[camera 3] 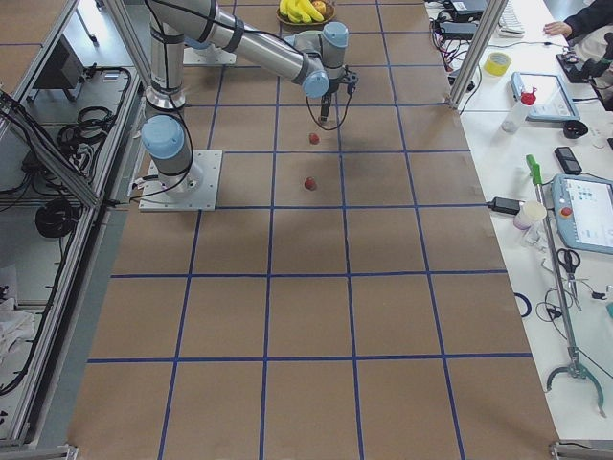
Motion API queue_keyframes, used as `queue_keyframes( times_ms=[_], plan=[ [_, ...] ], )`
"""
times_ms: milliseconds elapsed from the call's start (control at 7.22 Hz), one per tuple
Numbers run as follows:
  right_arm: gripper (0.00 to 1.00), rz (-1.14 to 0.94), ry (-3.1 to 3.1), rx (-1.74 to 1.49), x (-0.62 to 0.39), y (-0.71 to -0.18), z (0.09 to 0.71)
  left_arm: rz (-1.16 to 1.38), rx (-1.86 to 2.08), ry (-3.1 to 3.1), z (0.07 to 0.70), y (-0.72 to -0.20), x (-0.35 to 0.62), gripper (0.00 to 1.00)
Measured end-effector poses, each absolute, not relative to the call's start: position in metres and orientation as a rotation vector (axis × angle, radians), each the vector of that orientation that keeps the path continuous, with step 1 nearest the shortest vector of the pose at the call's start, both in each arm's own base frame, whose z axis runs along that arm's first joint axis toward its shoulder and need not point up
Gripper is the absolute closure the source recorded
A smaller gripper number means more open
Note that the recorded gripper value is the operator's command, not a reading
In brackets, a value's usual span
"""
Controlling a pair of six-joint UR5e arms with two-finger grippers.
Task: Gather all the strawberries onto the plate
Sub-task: 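Grasp the strawberry nearest the plate with the right gripper, then carry the strawberry toward the plate and release it on the table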
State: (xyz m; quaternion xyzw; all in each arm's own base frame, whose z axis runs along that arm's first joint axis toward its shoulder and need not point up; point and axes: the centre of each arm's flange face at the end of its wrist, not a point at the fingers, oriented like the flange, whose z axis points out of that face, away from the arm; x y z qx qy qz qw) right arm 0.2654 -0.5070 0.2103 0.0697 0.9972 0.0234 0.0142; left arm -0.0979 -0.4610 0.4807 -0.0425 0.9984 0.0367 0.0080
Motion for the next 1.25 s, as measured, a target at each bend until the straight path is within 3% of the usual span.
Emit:
queue_keyframes(
  times_ms=[139,277,416,831,1247],
  plan=[
    [0.15,0.072,3.106,0.215,0.269,-0.507,0.196,0.115,-0.132,3.120,0.481,-0.461,-0.098,0.00],
    [0.52,0.078,3.107,0.214,0.270,-0.506,0.189,0.117,-0.136,3.121,0.480,-0.461,-0.099,0.00],
    [0.53,0.091,3.110,0.215,0.270,-0.504,0.183,0.121,-0.140,3.123,0.480,-0.461,-0.100,0.00],
    [0.91,0.097,3.106,0.214,0.270,-0.502,0.178,0.122,-0.139,3.123,0.483,-0.459,-0.101,0.00],
    [0.93,0.078,3.070,0.213,0.274,-0.507,0.186,0.123,-0.140,3.129,0.482,-0.459,-0.102,0.00]
  ],
)
